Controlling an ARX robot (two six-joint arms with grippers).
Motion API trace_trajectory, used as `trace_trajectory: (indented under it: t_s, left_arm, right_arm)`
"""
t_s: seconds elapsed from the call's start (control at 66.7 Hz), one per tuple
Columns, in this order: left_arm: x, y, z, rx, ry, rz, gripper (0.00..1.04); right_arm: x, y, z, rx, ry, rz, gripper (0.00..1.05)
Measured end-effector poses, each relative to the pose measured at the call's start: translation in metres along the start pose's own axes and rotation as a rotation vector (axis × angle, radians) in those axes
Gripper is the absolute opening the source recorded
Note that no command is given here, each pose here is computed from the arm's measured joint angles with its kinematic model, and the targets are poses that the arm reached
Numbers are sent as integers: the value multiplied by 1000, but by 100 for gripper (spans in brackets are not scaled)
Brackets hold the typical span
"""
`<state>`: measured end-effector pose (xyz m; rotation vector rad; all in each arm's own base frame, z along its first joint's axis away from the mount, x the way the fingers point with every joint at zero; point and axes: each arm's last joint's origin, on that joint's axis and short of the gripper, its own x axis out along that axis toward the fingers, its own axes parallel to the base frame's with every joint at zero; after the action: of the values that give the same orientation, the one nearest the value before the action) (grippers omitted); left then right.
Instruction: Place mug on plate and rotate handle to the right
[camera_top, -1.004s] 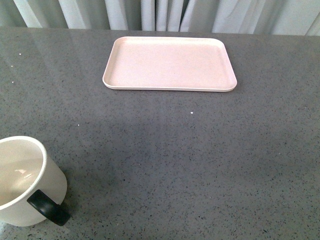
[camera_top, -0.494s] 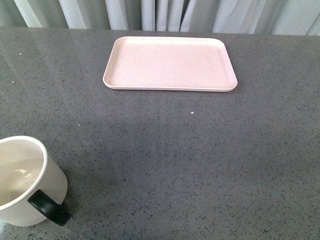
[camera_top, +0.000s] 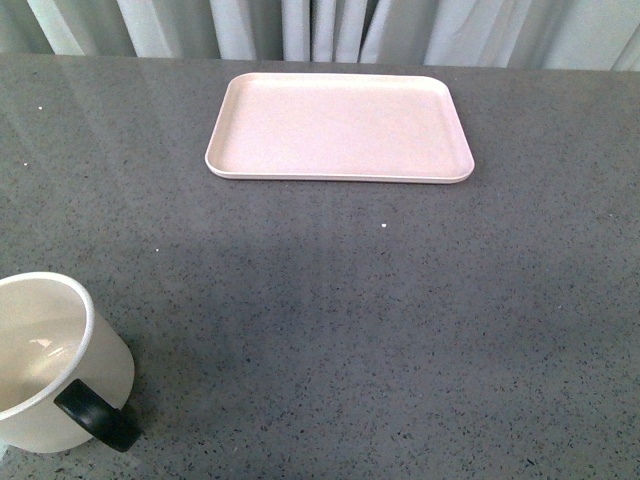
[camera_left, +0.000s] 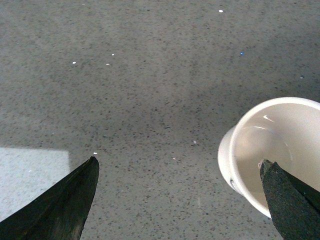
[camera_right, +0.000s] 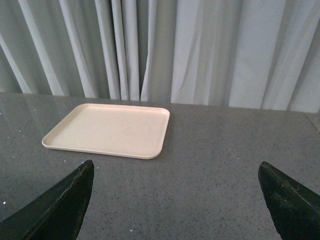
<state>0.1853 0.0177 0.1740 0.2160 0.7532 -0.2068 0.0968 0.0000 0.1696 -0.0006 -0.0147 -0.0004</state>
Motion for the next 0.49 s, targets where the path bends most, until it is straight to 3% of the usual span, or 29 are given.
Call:
trace_trajectory:
  t_s: [0.494]
  left_arm:
    - [21,-20,8,61,30,-104,96]
  right_arm:
    - [0,0,0,0,0,0,96]
